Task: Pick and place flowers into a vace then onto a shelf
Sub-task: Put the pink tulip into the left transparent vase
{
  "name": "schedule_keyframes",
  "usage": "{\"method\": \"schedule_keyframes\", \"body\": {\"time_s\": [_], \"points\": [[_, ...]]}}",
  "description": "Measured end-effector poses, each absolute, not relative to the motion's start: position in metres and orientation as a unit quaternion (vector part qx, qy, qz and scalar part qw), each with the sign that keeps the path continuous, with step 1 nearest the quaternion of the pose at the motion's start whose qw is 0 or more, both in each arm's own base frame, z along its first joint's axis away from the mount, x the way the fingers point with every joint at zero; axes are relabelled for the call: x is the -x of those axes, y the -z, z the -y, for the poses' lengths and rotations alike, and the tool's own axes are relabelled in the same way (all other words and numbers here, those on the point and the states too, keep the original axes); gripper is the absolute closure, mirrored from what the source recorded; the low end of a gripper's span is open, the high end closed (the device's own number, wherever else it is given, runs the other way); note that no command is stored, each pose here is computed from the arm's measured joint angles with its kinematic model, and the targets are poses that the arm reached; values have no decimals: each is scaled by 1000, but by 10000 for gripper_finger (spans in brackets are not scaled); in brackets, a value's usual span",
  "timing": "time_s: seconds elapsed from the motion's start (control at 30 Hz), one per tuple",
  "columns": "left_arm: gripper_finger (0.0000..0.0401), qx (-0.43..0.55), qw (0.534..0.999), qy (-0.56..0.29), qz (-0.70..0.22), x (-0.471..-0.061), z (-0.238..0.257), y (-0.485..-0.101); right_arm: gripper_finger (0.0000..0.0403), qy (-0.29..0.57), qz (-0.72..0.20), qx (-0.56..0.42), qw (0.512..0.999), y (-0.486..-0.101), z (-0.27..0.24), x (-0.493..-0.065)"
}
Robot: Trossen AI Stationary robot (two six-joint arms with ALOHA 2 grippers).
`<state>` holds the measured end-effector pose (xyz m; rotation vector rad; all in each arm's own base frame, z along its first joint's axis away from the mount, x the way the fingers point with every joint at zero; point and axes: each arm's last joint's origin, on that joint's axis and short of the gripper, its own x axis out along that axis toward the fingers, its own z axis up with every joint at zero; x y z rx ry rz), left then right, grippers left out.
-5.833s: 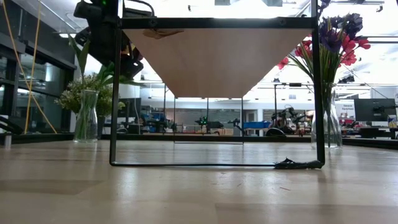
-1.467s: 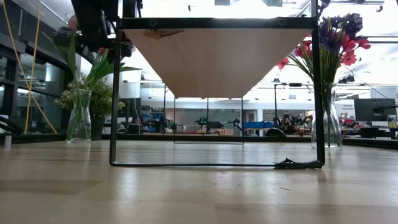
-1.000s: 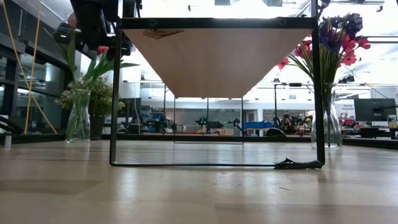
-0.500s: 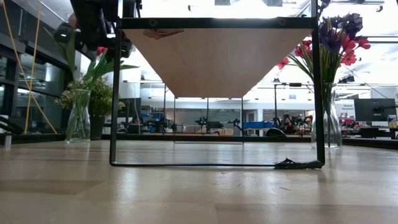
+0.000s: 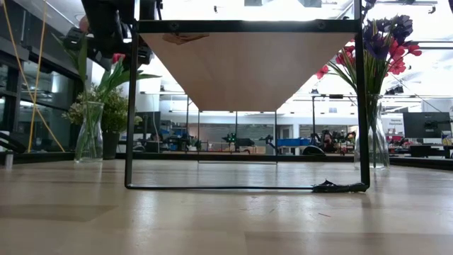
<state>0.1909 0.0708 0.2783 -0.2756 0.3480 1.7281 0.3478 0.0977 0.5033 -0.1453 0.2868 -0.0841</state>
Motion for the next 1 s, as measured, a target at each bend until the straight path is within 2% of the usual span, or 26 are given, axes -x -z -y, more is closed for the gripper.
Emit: {"method": "schedule_keyframes", "body": {"time_s": [0.33,0.7,1.0], "points": [[139,113,628,-756,-148,-191,-71,-279,273,2,-208,45,977,-462,-114,-385],[139,106,628,-758,-142,-191,-71,-279,273,27,-258,-22,966,-424,-123,-413],[139,118,629,-759,-119,-187,-70,-283,273,84,-272,-61,957,-418,-119,-413]]}}
